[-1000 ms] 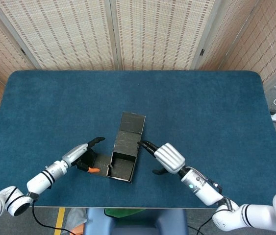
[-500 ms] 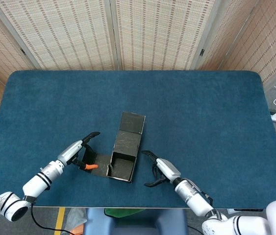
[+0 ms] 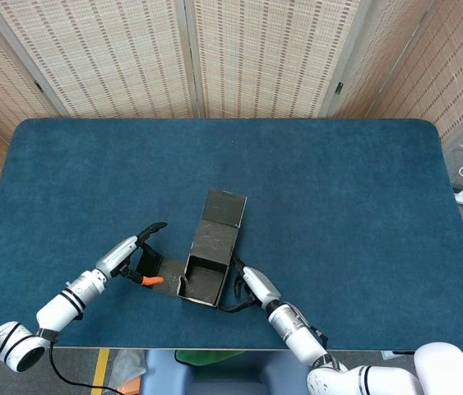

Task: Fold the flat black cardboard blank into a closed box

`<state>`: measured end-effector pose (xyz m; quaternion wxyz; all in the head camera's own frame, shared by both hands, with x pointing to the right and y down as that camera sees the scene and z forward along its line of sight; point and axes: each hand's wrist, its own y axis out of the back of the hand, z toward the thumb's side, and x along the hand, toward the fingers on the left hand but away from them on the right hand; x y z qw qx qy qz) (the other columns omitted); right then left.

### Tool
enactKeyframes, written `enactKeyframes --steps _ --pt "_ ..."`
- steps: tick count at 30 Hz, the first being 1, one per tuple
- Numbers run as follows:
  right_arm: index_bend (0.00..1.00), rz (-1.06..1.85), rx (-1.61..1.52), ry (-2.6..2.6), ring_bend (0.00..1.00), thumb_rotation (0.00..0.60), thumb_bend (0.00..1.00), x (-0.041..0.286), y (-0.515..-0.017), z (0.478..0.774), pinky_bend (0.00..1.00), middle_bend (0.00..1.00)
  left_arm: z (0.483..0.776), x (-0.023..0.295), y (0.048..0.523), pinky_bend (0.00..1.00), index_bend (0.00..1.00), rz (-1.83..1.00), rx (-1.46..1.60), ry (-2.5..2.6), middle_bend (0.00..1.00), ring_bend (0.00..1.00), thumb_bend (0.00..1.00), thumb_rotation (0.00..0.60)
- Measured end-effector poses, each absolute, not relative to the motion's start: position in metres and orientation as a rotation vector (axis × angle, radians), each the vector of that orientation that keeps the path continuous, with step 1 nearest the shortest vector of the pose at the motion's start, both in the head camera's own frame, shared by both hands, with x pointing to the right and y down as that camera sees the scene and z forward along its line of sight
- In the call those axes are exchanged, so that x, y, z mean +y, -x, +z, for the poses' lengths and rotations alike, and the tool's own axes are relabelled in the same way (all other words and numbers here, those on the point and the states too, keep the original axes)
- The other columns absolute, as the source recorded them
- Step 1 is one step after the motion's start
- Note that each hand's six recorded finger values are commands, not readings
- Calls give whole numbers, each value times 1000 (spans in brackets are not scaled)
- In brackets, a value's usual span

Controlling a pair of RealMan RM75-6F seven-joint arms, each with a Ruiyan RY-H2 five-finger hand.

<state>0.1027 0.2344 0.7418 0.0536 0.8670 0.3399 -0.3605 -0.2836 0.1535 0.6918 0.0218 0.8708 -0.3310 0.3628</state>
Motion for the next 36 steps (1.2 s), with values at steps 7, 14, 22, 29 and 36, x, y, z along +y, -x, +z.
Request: enactKeyframes --steps 7,14,22,29,36 --pt "0 -1115 1042 -2640 574 600 0 242 -96 742 1000 0 694 154 286 339 0 1106 -1018 -2681 0 28 180 600" --pt "0 -1136 1031 -2666 571 600 0 249 -95 740 1000 0 695 155 288 335 0 1093 -1002 -2681 0 28 180 600" --pt "0 -1199 1153 -2716 571 600 0 206 -91 746 1000 0 694 155 292 331 0 1102 -988 -2688 0 28 180 600" --pt "0 -1265 1212 -2692 571 600 0 175 -92 754 1000 0 694 156 294 327 0 1118 -986 -2688 0 28 180 600" --pt "0 -1188 1143 -2631 571 600 0 196 -91 745 1000 0 694 156 292 323 0 1132 -973 -2703 0 26 180 600"
